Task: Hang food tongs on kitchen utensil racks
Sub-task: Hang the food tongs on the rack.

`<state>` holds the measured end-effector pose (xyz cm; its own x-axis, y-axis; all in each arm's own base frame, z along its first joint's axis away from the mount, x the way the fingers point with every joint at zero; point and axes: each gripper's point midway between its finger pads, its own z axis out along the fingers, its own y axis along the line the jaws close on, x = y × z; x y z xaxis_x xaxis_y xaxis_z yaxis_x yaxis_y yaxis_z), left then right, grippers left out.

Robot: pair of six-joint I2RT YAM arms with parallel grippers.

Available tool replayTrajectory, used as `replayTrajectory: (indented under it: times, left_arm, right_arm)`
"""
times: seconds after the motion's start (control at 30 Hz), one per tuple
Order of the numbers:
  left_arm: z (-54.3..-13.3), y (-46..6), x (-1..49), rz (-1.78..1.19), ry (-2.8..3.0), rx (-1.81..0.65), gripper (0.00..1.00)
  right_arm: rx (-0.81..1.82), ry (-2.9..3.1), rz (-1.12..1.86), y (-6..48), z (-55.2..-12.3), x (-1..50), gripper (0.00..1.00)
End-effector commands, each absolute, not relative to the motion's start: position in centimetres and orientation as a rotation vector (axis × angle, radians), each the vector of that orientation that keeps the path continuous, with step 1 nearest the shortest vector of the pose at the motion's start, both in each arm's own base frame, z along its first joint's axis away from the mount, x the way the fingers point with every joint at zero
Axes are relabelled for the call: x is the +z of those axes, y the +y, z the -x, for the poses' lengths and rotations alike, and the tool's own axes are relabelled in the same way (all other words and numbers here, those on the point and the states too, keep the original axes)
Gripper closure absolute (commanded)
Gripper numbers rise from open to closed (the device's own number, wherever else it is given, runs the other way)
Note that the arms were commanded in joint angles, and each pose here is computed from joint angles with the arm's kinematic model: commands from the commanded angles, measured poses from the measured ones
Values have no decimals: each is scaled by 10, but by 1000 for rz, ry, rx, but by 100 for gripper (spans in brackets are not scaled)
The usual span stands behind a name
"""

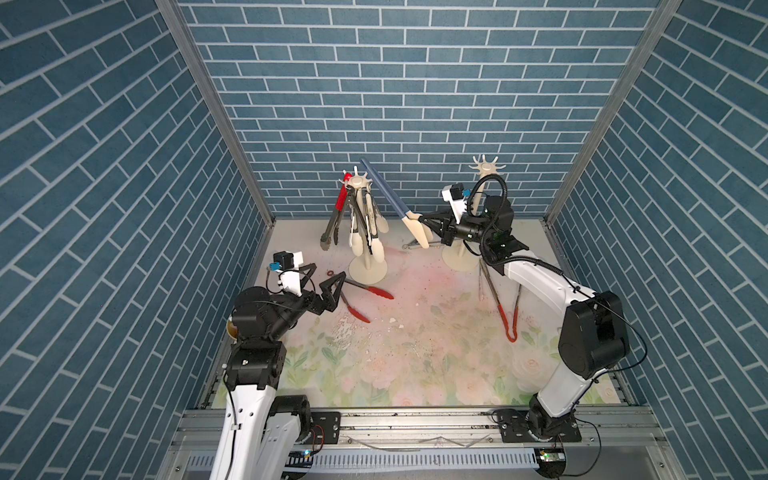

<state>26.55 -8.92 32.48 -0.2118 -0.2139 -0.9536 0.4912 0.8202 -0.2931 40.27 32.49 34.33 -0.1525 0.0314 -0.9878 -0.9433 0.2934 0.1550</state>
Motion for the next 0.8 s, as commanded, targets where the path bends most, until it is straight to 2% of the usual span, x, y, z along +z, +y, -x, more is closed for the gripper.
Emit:
replayTrajectory:
  times: [0.0,0.77]
  left_arm:
    - [-264,-92,326,-241,1651,-662,1]
    - [-264,-93,326,-244,1652,-664,1]
  right_arm:
    - [1094,1312,915,324,-401,383,100]
    - [1154,1365,928,331,-412,359,100]
